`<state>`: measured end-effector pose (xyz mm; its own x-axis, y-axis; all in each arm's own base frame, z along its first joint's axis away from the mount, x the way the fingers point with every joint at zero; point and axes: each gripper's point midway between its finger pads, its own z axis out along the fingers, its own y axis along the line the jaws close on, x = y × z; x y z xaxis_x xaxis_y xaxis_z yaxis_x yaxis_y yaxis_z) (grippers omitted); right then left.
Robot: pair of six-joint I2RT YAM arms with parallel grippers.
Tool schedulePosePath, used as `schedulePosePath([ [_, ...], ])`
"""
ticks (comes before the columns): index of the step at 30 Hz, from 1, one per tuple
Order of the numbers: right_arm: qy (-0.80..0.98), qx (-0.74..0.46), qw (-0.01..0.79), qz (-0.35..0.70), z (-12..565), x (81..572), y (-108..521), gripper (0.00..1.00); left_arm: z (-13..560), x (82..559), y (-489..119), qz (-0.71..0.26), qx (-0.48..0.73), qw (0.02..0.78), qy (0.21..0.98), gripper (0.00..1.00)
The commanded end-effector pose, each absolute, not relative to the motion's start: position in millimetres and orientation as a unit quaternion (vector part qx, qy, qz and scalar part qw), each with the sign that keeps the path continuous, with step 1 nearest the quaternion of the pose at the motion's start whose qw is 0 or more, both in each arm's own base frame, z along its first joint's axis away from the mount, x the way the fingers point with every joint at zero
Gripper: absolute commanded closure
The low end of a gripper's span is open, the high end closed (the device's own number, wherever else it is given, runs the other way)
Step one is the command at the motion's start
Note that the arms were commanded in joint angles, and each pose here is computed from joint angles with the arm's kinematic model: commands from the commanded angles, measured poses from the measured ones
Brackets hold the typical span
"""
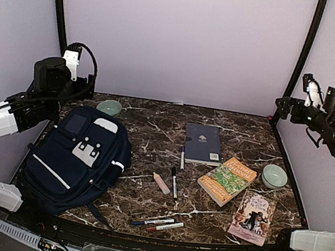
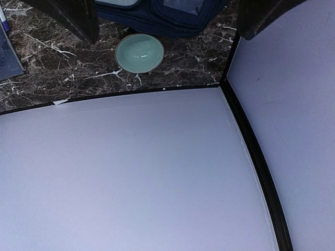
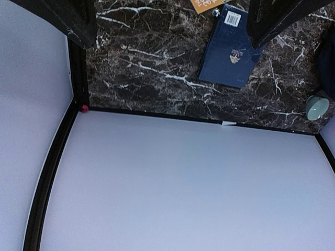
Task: Pack the student bag
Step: Move the student bag to the center of the board.
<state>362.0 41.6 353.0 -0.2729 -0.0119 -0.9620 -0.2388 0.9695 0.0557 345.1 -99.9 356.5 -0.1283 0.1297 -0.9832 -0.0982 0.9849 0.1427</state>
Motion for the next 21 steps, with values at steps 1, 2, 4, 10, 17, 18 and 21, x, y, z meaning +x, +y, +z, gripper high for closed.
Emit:
schedulePosePath([
  [1,0.802,-0.069,0.585,0.094,325.4,366.2,36.9,0.0,330.3,358.6,-93.8,0.059,0.025,0.65,0.757,0.13],
  [2,0.806,-0.074,0.579,0.096,318.8,365.5,38.3,0.0,321.8,360.9,-93.2,0.056,0.032,0.64,0.765,0.17],
  [4,0.814,-0.098,0.562,0.104,301.5,362.1,44.2,0.01,305.7,365.6,-89.5,0.049,0.038,0.62,0.782,0.26],
  [10,0.825,-0.154,0.529,0.128,269.1,355.2,59.7,0.02,270.2,364.3,-89.6,-0.012,0.052,0.559,0.828,0.26],
  [17,0.811,-0.212,0.502,0.213,243.7,346.3,92.6,0.15,231.3,325.7,-129.9,-0.094,0.09,0.463,0.877,0.33],
  [18,0.809,-0.219,0.498,0.223,239.1,343.5,96.2,0.16,223.7,317.5,-138.0,-0.102,0.097,0.443,0.886,0.34],
  [21,0.802,-0.243,0.488,0.242,223.4,332.0,104.6,0.2,202.3,290.0,-162.0,-0.118,0.119,0.387,0.907,0.35],
])
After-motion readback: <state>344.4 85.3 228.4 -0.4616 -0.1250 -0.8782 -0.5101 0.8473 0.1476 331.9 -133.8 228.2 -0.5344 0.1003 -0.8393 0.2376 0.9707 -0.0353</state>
